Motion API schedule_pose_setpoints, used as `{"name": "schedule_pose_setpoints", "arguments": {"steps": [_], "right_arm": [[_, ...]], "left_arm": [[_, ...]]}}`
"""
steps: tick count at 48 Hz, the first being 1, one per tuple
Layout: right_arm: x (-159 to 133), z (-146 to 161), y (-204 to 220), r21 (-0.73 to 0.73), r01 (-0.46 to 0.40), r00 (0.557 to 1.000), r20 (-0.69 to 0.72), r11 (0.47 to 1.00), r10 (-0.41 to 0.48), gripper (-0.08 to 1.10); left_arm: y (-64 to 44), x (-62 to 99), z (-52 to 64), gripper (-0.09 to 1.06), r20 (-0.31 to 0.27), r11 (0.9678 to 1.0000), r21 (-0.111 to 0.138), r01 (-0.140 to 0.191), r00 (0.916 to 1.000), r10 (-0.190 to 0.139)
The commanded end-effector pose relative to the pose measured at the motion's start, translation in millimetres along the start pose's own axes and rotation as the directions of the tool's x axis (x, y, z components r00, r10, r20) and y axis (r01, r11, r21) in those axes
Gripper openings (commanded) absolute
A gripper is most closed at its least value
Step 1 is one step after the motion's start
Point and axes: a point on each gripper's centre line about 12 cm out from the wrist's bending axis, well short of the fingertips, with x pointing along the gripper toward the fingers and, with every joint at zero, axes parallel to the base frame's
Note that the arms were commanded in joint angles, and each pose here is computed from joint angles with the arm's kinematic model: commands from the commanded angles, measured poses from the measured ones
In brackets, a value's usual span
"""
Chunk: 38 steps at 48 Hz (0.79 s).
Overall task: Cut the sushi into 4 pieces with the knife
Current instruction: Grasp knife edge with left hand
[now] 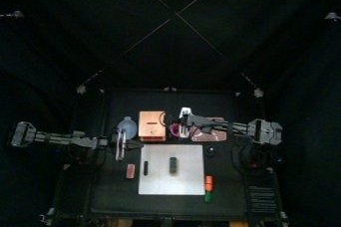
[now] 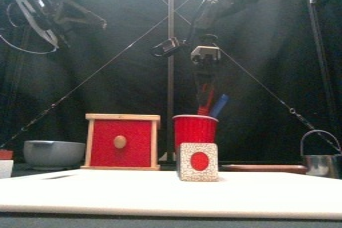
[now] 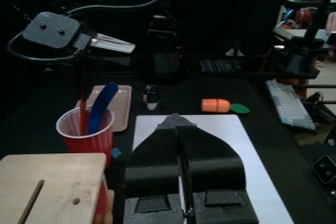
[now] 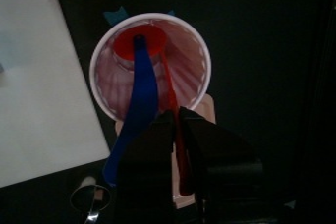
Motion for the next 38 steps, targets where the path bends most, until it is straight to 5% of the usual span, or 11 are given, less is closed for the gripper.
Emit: {"name": "schedule_pose_setpoints", "arguments": {"steps": [1, 22, 31, 38], "right_arm": [[-29, 10, -16, 0.030, 0.025, 0.996, 0.082, 0.999, -0.027, 0.15], [-136, -1, -32, 0.099, 0.046, 0.949, 0.308, 0.994, -0.075, 0.14], [-169, -16, -7, 0.078, -0.021, 0.886, 0.463, 0.997, -0.017, 0.14], [-178, -30, 14, 0.076, -0.091, 0.789, 0.614, 0.993, 0.025, 0.14]], "left_arm": [[1.1, 1.9, 6.3, 0.02, 0.023, 1.0000, 0.000, -0.005, 0.9997, 0.005], [5.1, 1.6, 9.2, 0.03, 0.046, 0.9998, 0.001, -0.021, 0.9987, 0.021], [8.0, -0.9, 13.2, 0.10, 0.095, 0.9994, 0.000, -0.034, 0.9949, 0.034], [9.9, -3.5, 14.3, 0.20, 0.139, 0.9989, -0.014, -0.044, 0.9892, 0.046]]}}
